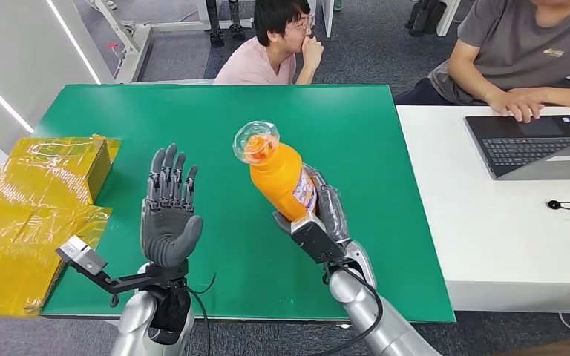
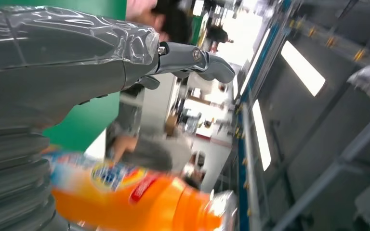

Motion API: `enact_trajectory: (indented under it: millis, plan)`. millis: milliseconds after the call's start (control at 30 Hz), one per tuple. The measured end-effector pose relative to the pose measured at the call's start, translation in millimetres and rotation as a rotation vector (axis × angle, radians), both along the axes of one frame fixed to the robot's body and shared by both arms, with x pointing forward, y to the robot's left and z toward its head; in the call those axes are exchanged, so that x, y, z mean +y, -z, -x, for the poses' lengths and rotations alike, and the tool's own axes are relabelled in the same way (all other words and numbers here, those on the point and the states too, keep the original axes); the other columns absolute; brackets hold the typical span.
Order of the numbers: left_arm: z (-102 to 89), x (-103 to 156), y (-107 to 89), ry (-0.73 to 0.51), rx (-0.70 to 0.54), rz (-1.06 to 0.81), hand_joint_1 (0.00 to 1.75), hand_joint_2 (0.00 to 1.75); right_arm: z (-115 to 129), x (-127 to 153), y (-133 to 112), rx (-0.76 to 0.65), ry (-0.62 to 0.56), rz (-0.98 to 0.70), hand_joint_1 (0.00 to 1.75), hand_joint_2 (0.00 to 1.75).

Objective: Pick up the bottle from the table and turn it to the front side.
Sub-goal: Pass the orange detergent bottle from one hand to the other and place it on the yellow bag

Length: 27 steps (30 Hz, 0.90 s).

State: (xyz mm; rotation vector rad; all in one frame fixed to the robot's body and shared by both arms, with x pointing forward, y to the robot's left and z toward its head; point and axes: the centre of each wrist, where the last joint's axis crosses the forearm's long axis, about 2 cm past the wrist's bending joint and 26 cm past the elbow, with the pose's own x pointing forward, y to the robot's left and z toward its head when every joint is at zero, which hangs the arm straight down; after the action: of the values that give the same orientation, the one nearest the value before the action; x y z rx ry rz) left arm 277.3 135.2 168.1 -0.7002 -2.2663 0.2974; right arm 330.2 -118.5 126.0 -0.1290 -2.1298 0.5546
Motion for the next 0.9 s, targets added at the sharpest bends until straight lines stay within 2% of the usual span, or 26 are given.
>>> enact_trajectory:
  millis: [333,467,633,900]
  plan:
    - [-2.9,-12.7,5.3,0.091,0.001,-0.023,0.00,1.75,-2.4,14.7,-5.2,0.001,-0.079,0.062,1.65,1.75]
    - [-5.1,-17.1,5.6,0.107,-0.002,-0.044,0.00,1.75,-5.6,24.0,-10.4,0.005,-0.148,0.130,1.73,1.75]
    - [-6.1,-17.7,10.0,0.111,0.015,-0.052,0.00,1.75,-6.9,32.9,-12.3,0.031,-0.225,0.232,1.75,1.75]
    - [-7.5,-13.6,20.2,0.090,0.055,-0.065,0.00,1.75,-9.0,36.5,-11.5,0.076,-0.268,0.374,1.75,1.75]
